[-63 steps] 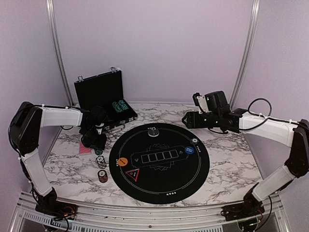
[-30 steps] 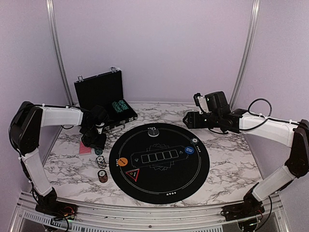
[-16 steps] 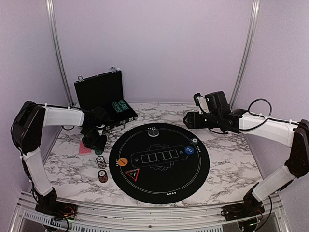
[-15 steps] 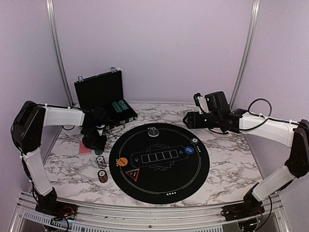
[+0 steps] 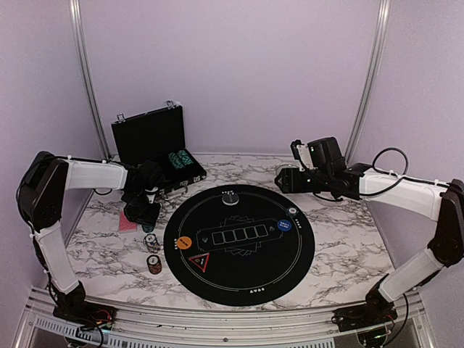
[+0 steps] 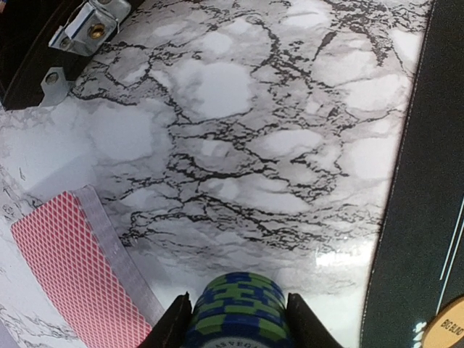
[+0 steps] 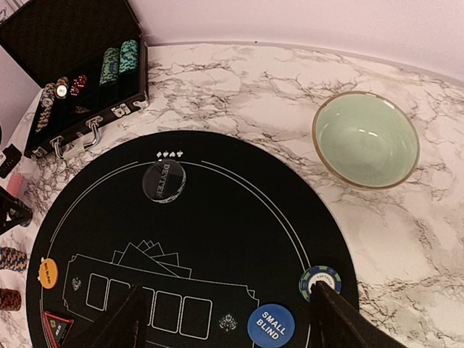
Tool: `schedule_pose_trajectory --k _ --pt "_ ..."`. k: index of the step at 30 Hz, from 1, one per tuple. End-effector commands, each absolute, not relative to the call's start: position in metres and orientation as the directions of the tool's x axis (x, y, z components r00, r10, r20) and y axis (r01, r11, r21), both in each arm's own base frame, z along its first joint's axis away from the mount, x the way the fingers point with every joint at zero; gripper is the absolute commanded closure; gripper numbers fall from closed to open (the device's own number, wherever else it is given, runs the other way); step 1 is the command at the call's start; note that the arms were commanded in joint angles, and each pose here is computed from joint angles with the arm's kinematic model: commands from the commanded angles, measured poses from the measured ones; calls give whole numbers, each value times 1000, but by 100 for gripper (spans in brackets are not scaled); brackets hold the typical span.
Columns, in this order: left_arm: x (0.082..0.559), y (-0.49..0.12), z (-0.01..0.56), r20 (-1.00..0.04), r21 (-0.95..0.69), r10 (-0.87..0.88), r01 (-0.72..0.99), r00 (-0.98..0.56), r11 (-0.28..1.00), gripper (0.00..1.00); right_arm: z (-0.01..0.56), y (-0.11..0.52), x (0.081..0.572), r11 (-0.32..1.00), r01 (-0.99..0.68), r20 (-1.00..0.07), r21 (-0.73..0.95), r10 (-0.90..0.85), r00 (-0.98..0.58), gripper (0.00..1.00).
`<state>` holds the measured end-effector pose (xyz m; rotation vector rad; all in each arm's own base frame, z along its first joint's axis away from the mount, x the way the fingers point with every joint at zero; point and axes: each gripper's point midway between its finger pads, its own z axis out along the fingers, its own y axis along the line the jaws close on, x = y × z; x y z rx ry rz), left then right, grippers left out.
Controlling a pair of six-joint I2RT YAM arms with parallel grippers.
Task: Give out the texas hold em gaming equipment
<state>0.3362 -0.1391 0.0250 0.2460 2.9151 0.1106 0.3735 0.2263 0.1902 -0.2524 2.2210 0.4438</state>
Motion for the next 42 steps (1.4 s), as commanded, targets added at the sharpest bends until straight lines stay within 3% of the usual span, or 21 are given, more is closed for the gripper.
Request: schedule_pose_trajectory --k 1,18,42 --pt "337 -138 35 -204 109 187 167 -961 980 62 200 228 374 918 -322 -788 230 -19 -615 26" --pt "339 -142 45 -214 113 199 178 -956 978 67 199 228 373 919 -321 -787 228 -20 -616 26" --pt "333 -135 30 -180 141 198 174 -963 975 64 194 230 374 918 -324 -781 228 -27 -624 26"
